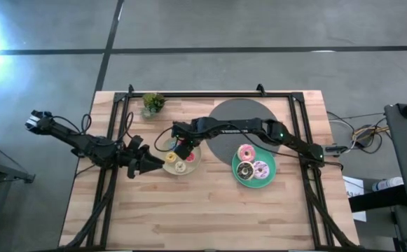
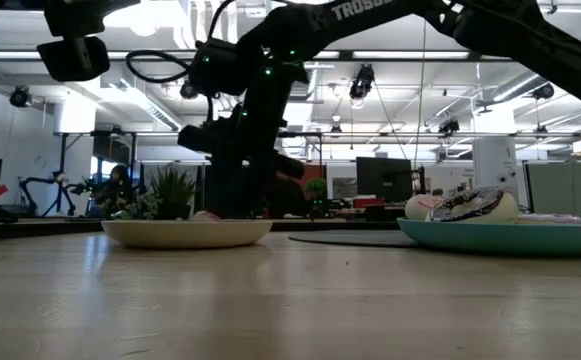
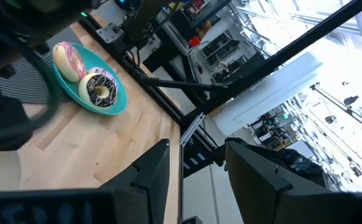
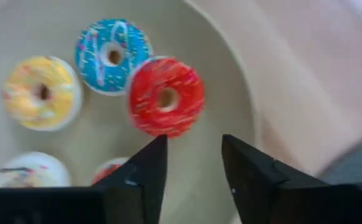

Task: Pick & Place donuts
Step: Put the small red donut on the light brown plate, then return to Home Position

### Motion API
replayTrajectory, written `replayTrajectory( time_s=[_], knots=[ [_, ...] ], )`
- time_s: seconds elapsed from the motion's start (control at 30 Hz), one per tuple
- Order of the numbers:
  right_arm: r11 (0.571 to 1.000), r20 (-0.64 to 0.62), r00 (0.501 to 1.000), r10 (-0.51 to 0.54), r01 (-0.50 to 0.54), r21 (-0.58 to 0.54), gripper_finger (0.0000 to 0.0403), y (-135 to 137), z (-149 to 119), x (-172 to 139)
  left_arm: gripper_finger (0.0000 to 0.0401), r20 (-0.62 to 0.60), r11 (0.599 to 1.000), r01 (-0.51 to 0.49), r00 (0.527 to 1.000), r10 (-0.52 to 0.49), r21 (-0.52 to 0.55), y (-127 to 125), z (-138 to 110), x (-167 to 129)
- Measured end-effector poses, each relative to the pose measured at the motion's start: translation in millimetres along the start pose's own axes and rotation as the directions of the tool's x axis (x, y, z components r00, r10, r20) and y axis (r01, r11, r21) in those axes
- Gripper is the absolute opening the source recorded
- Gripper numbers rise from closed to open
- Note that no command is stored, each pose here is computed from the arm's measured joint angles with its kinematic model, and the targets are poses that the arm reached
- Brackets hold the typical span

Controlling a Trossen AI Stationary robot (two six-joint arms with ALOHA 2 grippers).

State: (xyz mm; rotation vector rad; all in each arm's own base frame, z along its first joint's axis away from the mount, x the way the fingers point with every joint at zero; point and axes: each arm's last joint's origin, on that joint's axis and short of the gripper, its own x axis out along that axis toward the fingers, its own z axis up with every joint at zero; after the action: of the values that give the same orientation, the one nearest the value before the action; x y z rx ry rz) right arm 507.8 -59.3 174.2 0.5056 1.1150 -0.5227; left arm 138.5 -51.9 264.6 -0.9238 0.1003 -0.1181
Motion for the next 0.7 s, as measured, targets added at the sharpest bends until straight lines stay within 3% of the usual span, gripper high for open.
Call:
replayTrajectory(
  time_s=[0.17,0.43,0.6,0.7],
  knots=[
    [0.981,0.101,0.987,-0.122,0.135,-0.139,0.0174,13.7,-7.9,-19.7,0.0131,-0.004,1.000,-0.005,1.000,0.005,0.002,0.5,-0.3,-0.4],
    [0.947,0.179,0.980,-0.086,0.136,-0.290,0.0175,37.1,-25.4,-66.8,0.0131,-0.064,0.999,-0.046,0.997,0.045,-0.021,4.0,-5.9,-5.0],
    [0.943,0.269,0.962,0.040,0.053,-0.329,0.0160,58.0,-48.2,-122.4,0.0131,-0.096,0.998,-0.060,0.994,0.057,-0.032,4.4,-9.6,-9.3],
    [0.950,0.296,0.950,0.097,0.000,-0.311,0.0150,56.4,-65.8,-153.5,0.0131,-0.092,0.999,-0.048,0.995,0.047,-0.016,3.6,-8.3,-12.0]
  ],
)
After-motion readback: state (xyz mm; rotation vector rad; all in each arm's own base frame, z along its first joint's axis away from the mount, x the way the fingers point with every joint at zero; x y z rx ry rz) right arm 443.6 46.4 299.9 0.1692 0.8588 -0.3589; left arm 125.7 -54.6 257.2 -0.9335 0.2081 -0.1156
